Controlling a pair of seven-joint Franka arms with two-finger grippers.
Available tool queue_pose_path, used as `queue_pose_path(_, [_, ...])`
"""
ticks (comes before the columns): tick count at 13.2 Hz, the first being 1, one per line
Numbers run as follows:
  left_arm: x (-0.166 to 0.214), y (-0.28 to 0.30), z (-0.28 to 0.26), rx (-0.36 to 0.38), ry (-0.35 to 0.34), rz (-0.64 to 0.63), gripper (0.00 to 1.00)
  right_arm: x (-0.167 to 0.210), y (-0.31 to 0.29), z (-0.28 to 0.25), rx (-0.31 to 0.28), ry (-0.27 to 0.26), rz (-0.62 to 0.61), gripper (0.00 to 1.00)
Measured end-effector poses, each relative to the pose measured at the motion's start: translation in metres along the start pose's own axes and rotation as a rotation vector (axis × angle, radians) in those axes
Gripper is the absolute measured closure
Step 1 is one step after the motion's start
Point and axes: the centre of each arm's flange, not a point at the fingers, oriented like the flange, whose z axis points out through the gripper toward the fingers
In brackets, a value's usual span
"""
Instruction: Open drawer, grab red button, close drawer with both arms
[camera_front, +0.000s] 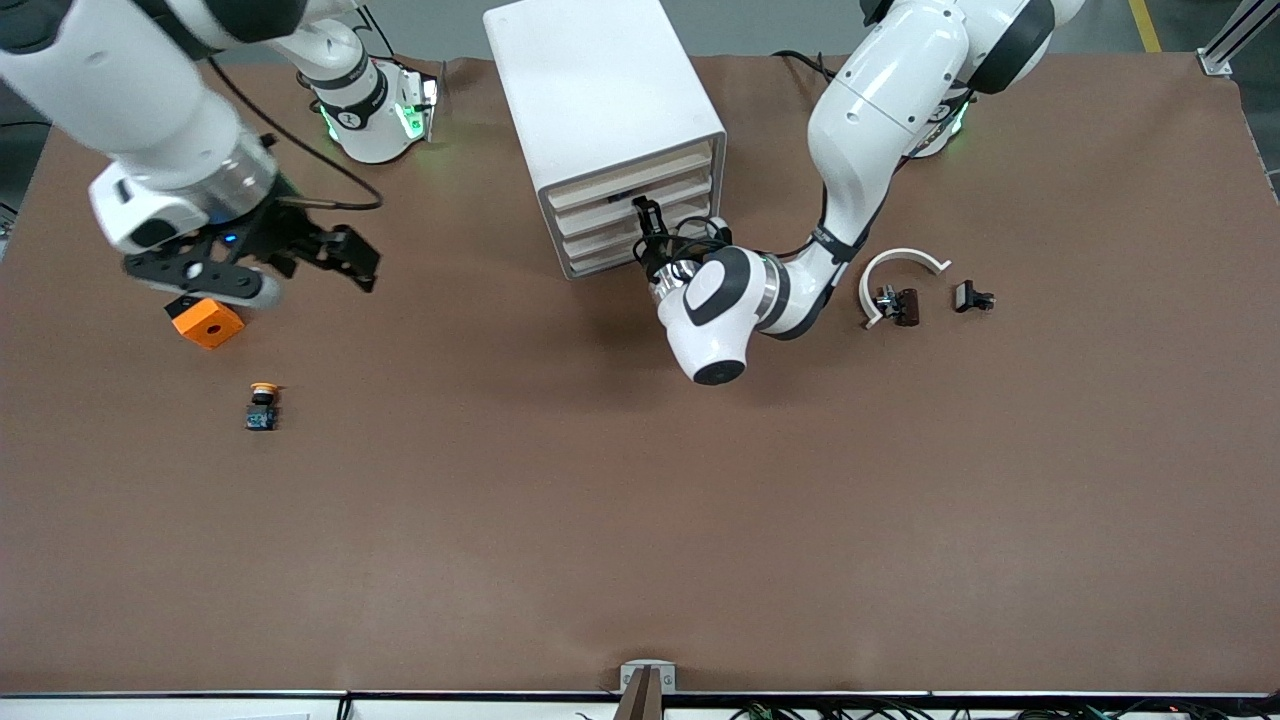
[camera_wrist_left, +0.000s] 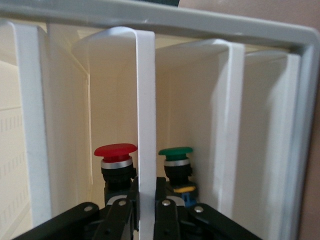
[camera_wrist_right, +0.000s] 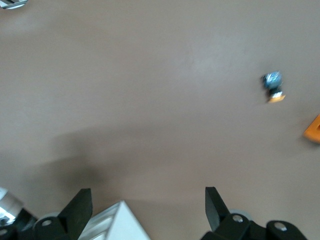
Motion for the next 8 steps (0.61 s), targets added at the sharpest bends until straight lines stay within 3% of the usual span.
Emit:
queue_pose_path(5, [0.023, 0.011, -0.079, -0.044, -0.125, 0.002, 0.86, -0.079, -0.1, 0.036, -0.024, -0.054, 0.196, 0.0])
queue_pose_path(8, [0.039, 0.017, -0.117, -0.064, -0.193, 0.023, 0.86, -0.113, -0.155, 0.069, -0.005, -0.042, 0.273, 0.0])
